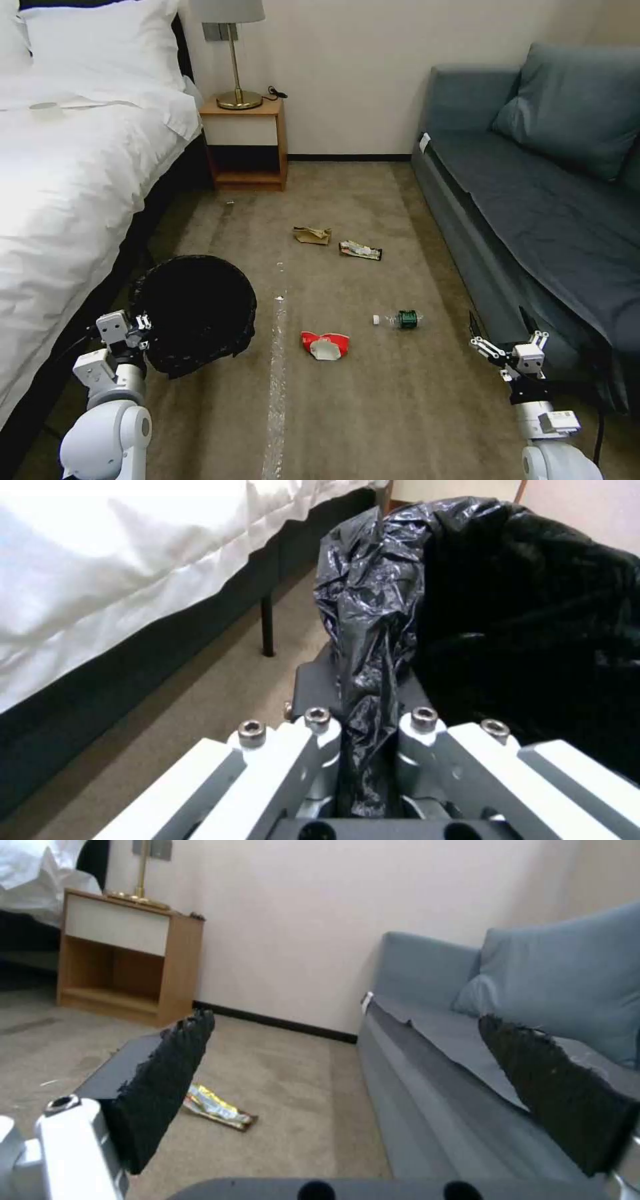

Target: Pick up the trash bin, then pick up the garbage on the floor and place it into the trash bin.

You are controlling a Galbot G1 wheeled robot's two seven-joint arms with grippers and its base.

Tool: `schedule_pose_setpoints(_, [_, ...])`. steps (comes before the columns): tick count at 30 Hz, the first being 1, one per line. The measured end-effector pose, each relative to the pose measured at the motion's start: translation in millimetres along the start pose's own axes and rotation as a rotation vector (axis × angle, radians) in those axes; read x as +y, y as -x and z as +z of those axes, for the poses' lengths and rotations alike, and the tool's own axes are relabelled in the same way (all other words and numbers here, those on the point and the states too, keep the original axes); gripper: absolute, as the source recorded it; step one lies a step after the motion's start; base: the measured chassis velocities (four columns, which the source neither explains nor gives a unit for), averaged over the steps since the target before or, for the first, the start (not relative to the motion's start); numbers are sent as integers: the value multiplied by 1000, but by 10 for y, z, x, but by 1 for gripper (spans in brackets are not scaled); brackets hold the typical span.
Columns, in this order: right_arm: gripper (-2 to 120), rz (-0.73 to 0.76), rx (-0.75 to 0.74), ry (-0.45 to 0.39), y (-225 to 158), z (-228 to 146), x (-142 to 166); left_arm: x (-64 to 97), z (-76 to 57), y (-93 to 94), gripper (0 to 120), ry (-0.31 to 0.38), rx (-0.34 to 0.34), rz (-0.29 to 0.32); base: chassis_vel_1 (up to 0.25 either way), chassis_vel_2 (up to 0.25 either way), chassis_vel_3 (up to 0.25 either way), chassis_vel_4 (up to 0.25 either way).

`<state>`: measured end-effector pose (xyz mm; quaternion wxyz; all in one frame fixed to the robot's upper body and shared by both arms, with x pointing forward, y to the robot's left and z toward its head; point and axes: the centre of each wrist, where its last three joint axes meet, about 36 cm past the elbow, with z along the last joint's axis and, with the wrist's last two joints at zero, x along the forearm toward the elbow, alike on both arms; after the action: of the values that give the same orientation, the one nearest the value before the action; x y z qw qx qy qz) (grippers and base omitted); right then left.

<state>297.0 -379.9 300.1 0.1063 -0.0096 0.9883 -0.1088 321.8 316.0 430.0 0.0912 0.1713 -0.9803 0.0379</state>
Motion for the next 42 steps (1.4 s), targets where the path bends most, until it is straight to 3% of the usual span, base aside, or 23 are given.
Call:
schedule_pose_setpoints(27, [100, -7, 0, -6, -21, 76, -18, -12, 32, 30, 5, -1, 5, 0, -80, 89, 89, -89])
schedule_pose_setpoints(35, [100, -199, -19, -133, 90, 246, -57, -21, 36, -19, 5, 30, 53, -30, -20, 17, 18, -16])
schedule_pose_setpoints(42, [100, -348, 24, -236, 344, 225, -472, -189, 79, 139, 5, 14, 90, 3, 0, 0, 0, 0])
